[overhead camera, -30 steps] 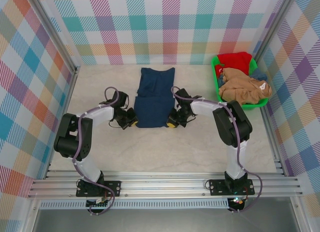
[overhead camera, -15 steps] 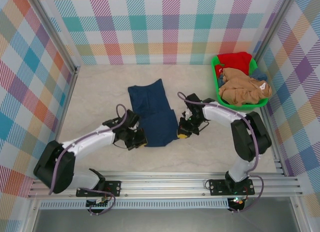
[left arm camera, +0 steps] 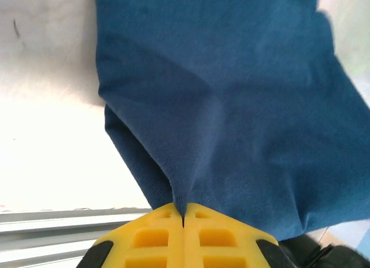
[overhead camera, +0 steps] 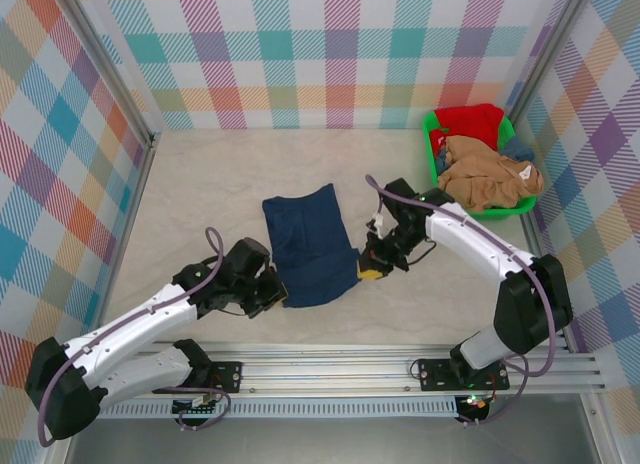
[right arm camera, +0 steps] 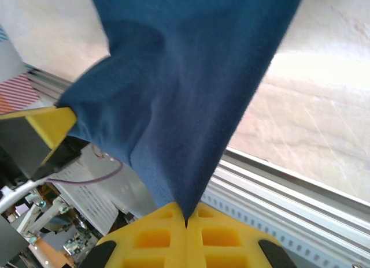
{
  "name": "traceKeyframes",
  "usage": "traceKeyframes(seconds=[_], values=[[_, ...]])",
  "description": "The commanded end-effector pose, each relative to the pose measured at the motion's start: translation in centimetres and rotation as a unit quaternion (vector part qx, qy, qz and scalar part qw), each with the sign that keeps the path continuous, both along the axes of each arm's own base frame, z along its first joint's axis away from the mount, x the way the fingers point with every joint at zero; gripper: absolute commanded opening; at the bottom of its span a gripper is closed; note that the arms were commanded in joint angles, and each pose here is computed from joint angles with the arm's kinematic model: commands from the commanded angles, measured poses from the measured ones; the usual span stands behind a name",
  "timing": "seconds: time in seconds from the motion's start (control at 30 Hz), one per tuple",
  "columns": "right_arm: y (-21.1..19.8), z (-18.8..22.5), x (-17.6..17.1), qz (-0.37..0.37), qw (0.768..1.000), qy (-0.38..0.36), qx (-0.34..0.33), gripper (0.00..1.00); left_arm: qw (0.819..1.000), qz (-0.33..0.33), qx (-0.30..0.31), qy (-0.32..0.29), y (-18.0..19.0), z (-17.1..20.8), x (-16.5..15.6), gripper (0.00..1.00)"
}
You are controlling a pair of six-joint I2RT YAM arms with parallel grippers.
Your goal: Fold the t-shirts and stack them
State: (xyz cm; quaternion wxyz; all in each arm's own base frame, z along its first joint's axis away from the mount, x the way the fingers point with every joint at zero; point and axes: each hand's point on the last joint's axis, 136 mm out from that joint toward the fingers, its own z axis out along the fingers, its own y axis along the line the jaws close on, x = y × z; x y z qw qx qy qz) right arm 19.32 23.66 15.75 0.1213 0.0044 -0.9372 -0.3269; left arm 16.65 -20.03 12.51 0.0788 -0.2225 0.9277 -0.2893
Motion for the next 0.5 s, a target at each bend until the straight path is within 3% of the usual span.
traceKeyframes(seconds=[0.0,0.17,0.47], values=[[0.1,1.5,1.9,-0.007,1.000,-0.008,0.002,0.00,0.997,0.069,-0.002,-0.046,0.8,3.5,3.0,0.00],[1.1,2.9,6.2,-0.025,0.999,-0.031,0.020,0.00,0.989,0.126,-0.026,-0.071,1.9,5.7,7.2,0.00],[3.7,3.9,12.8,-0.037,0.996,-0.062,0.044,0.00,0.984,0.156,-0.037,-0.083,3.2,7.1,13.4,0.00]])
